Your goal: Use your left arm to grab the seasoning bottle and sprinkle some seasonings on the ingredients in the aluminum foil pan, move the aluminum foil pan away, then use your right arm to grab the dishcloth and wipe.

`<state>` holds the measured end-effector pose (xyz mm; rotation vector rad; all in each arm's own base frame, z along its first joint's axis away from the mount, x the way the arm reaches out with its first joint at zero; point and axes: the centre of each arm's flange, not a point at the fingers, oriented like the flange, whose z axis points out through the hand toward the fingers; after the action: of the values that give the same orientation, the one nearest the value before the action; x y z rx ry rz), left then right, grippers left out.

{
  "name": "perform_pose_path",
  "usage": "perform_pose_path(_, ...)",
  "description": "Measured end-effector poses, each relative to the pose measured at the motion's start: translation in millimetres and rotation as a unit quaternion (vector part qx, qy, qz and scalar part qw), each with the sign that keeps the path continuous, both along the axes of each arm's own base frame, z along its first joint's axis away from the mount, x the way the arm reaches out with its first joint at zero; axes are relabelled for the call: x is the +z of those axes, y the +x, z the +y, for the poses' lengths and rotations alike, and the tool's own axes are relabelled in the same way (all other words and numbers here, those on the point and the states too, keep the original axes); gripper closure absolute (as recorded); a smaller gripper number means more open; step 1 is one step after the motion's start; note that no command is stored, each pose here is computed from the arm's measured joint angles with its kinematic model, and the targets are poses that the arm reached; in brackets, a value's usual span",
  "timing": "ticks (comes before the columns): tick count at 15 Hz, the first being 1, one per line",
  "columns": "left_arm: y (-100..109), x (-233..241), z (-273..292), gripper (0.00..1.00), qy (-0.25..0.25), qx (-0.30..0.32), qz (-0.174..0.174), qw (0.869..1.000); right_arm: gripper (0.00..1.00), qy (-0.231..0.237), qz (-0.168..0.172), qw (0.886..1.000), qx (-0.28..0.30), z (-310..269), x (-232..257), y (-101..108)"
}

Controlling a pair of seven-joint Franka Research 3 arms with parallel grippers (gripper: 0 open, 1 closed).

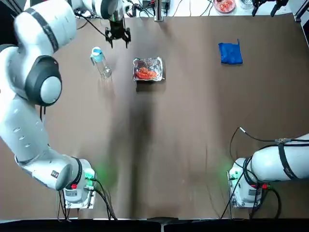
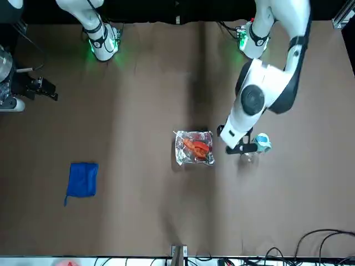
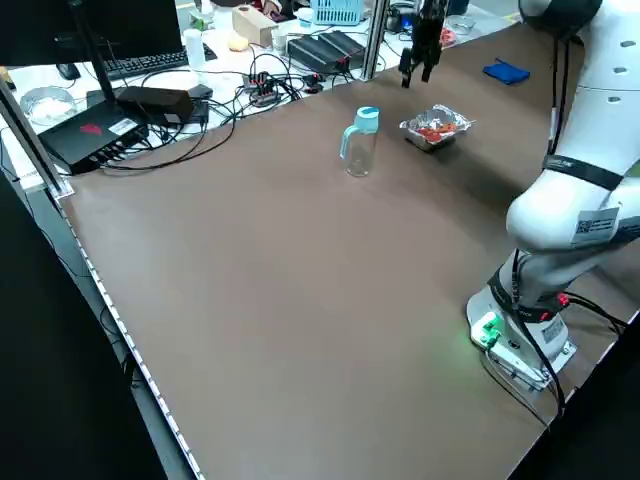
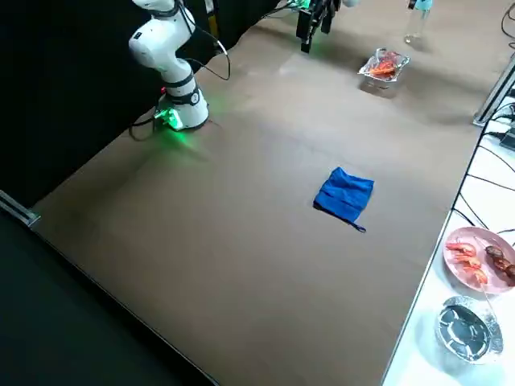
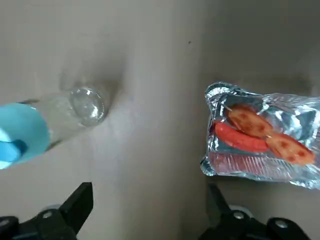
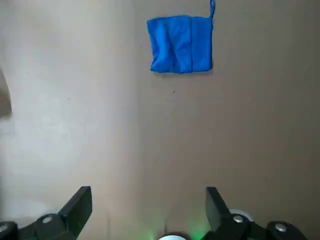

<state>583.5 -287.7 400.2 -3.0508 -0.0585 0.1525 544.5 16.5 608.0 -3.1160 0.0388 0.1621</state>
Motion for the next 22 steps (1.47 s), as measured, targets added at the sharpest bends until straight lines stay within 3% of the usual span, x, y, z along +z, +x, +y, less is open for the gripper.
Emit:
perform_pose_path(1,2,-35,-8,0.00,0.010,0.017,0.016,1.000,0.00,0.000,0.000,1.000,-0.005,-5,0,0)
perform_pose_path(4,9,-83,-16,0.00,0.010,0.040,0.020,0.999,0.00,0.016,0.000,1.000,-0.023,-21,0,0)
perform_pose_path(12,4,-160,-50,0.02,-0.013,0.080,0.027,0.996,0.00,0.022,0.000,0.999,-0.025,-22,0,0)
perform_pose_path(15,0,-185,-59,0.07,-0.012,0.091,0.026,0.995,0.00,0.022,0.000,0.999,-0.024,-20,0,0)
perform_pose_path(22,-5,-193,-68,0.74,-0.025,0.109,0.039,0.993,0.00,0.022,0.000,0.999,-0.024,-20,0,0)
